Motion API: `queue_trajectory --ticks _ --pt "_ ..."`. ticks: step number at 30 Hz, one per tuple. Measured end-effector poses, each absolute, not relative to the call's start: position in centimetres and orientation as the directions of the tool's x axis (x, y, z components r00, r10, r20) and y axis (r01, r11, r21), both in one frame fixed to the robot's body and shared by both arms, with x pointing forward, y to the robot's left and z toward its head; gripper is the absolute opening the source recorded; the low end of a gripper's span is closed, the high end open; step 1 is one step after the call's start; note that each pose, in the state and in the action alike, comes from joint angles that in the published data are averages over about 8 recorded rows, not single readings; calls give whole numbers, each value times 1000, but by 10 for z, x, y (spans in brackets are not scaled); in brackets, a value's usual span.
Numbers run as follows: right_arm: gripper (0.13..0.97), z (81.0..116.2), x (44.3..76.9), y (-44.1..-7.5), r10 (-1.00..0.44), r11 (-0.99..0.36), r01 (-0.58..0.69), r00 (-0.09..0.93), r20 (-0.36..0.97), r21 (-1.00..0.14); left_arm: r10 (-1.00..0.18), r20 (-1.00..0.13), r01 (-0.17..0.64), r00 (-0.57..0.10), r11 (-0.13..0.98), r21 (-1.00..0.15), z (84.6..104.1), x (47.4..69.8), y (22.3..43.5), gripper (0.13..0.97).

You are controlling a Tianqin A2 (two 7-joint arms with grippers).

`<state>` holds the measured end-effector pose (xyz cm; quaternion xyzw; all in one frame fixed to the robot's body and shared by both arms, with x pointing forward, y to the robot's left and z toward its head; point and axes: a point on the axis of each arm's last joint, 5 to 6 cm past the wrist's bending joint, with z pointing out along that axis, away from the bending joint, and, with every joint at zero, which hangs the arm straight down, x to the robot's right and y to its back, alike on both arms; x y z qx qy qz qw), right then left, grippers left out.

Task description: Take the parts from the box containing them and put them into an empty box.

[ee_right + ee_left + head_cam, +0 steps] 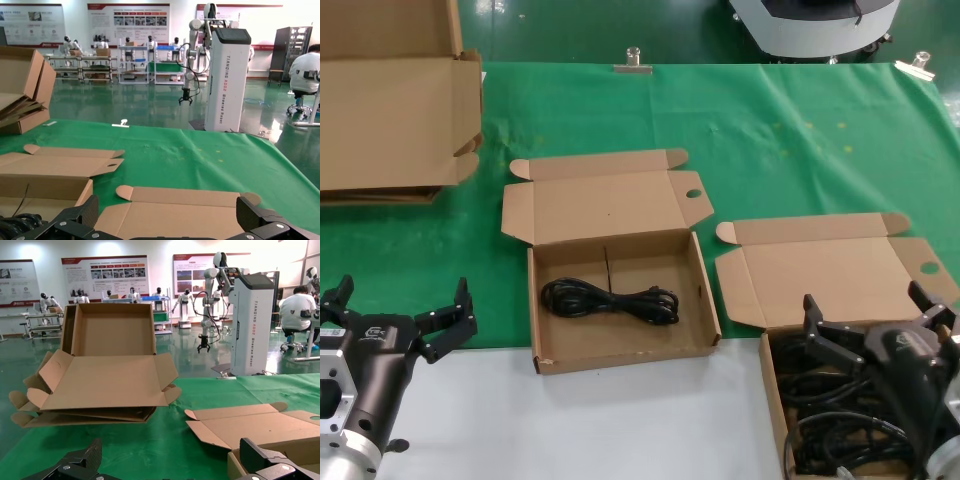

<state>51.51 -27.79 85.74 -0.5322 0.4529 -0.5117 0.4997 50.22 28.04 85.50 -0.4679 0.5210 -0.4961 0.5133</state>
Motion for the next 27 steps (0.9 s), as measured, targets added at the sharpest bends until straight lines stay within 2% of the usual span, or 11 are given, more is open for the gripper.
queue_trajectory --ticks 27 --pt "966 857 515 -278 -994 -90 29 66 92 -995 -997 -71 22 -35 70 -997 855 502 280 966"
